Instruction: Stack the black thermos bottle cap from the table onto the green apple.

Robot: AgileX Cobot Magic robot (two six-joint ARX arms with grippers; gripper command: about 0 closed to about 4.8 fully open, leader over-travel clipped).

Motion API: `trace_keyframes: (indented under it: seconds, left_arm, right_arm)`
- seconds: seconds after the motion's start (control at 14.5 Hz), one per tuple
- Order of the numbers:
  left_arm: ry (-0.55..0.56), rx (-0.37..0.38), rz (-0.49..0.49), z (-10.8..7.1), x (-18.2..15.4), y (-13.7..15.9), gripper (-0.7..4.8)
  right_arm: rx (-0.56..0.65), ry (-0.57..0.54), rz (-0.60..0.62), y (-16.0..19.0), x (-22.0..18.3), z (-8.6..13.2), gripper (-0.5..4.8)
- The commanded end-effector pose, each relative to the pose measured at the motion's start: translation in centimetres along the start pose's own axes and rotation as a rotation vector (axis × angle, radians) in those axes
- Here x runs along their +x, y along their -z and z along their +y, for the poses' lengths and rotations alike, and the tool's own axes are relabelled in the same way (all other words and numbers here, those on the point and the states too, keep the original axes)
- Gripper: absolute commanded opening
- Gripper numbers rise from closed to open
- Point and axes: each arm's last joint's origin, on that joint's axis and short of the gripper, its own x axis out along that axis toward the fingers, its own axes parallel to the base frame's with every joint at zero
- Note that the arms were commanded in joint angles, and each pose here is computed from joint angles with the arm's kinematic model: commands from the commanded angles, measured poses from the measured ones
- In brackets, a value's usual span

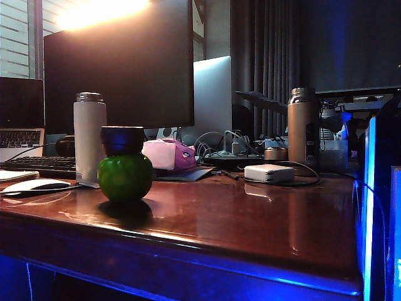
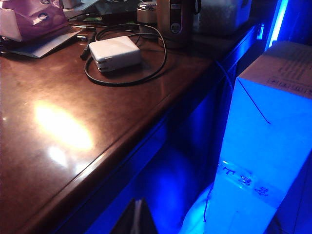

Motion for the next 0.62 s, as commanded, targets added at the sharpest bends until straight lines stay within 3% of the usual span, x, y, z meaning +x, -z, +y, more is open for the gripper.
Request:
trace_keyframes:
  seconds: [0.07, 0.14, 0.27, 0.41, 0.62]
  left_arm:
    - [-0.125, 0.091, -0.245, -0.2, -1.4, -0.6, -0.04]
    - [-0.18, 0.082, -0.356, -0.2, -1.7, 0.2, -0.04]
    - [-0.288, -0.006, -0.471, -0.3, -2.2, 3.4, -0.04]
    - [-0.406, -0.104, -0.471, -0.9, -2.1, 6.9, -0.04]
    - [-0.459, -0.214, -0.469, -2.4, -0.8, 12.1, -0.04]
  right_arm:
    - [0.002, 0.002, -0.002, 0.0, 0.0, 0.0, 0.0]
    - [0.002, 0.002, -0.002, 0.0, 0.0, 0.0, 0.0]
    - [0.002, 0.002, -0.002, 0.0, 0.0, 0.0, 0.0]
    - [0.002, 0.001, -0.002, 0.0, 0.0, 0.0, 0.0]
    - [0.002, 0.001, -0.002, 0.0, 0.0, 0.0, 0.0]
